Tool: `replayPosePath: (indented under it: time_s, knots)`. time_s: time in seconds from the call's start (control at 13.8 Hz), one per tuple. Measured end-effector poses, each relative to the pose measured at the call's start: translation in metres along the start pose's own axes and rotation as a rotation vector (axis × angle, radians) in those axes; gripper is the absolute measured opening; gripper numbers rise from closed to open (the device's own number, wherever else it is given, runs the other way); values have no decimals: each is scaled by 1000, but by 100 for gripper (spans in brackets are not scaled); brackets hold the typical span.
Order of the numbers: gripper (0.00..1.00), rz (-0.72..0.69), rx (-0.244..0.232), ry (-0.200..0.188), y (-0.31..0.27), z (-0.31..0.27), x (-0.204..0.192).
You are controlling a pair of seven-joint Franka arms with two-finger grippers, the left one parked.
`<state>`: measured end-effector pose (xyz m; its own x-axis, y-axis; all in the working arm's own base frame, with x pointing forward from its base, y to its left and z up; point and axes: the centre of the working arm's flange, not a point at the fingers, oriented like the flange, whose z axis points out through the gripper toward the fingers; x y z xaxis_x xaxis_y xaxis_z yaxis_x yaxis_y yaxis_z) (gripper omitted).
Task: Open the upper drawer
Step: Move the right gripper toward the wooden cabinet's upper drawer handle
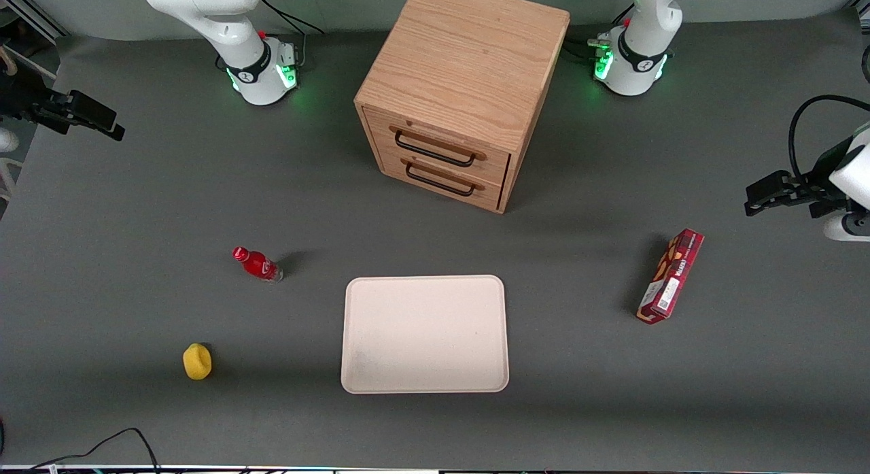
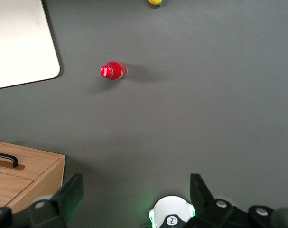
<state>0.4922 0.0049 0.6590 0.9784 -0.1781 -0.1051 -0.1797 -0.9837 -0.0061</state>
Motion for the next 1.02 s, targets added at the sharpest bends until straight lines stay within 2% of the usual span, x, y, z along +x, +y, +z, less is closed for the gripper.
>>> replayPosePath:
  time_s: [0.51, 0.65, 0.87, 1.02]
  knots:
    - [100, -28, 3, -6, -3, 1, 0]
    - [100, -190, 28, -23, -16, 2, -4]
    - [100, -383, 126, -35, -56, 2, -12]
    - [100, -557, 168, -47, -97, 8, -10]
